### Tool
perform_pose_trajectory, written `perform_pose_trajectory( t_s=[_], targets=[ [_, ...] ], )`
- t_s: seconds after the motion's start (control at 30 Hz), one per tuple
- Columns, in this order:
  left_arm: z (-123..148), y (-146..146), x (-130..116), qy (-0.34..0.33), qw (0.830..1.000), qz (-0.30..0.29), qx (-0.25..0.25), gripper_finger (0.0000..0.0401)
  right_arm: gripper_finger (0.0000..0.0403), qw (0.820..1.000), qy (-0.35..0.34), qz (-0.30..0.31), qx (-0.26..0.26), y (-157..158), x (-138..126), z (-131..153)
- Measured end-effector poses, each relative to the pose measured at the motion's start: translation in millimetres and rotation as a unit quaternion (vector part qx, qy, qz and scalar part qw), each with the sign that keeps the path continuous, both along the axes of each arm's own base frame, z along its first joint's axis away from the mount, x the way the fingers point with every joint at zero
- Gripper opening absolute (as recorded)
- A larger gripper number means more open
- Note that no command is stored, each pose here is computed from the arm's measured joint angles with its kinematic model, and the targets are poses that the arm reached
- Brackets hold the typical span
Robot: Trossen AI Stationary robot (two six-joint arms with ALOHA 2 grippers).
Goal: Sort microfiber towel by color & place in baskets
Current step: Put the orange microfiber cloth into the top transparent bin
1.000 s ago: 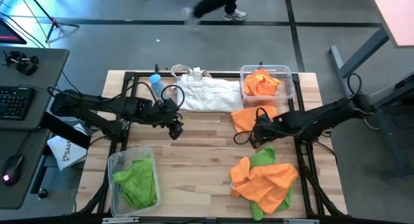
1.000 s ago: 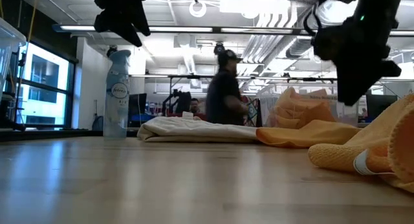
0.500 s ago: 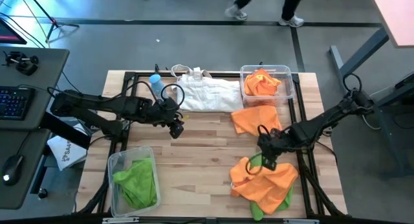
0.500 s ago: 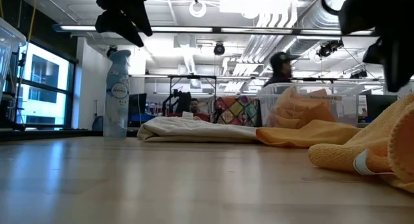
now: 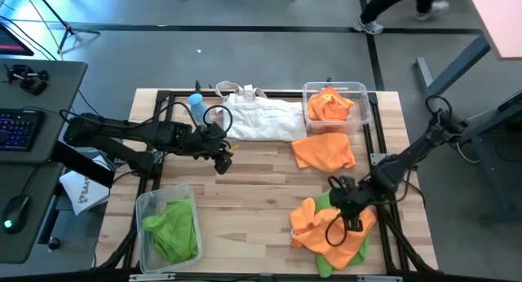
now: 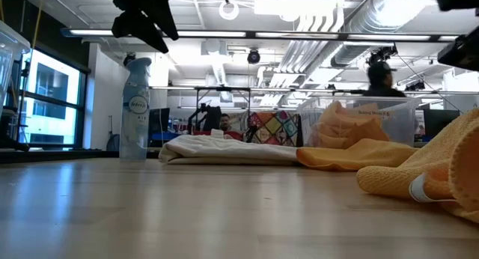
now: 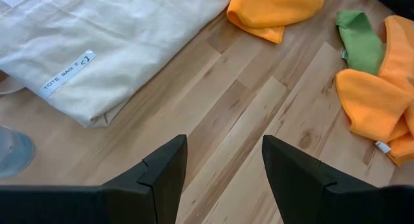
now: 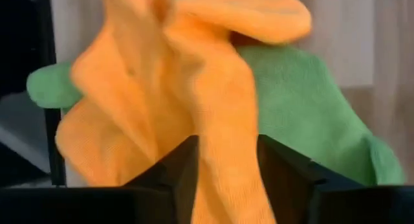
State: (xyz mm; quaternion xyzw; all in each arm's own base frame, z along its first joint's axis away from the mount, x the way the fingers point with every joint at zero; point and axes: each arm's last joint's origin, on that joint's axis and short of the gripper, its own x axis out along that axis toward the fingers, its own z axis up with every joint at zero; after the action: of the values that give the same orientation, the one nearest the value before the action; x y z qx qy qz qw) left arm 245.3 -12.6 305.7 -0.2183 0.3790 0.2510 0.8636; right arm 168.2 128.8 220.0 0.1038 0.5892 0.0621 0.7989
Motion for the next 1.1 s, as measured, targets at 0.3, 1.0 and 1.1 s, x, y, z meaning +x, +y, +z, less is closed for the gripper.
perform_pose_trajectory(
  t_s=[0.3,1.0,1.1],
  targets=[
    [0,-1,0,0.000,1.000,-0.001,0.000,0.0188,0.0227,0.986,-0.032,0.136,-0.092,28,10,-29],
    [0,-1,0,-0.003,1.000,0.008,-0.008,0.0188,0.0006,0.991,0.066,0.080,-0.086,22,-2,-29],
    [0,-1,0,-0.003,1.000,0.007,-0.006,0.0188,0.0006,0.991,0.059,0.065,-0.103,16,-7,-10]
  ],
)
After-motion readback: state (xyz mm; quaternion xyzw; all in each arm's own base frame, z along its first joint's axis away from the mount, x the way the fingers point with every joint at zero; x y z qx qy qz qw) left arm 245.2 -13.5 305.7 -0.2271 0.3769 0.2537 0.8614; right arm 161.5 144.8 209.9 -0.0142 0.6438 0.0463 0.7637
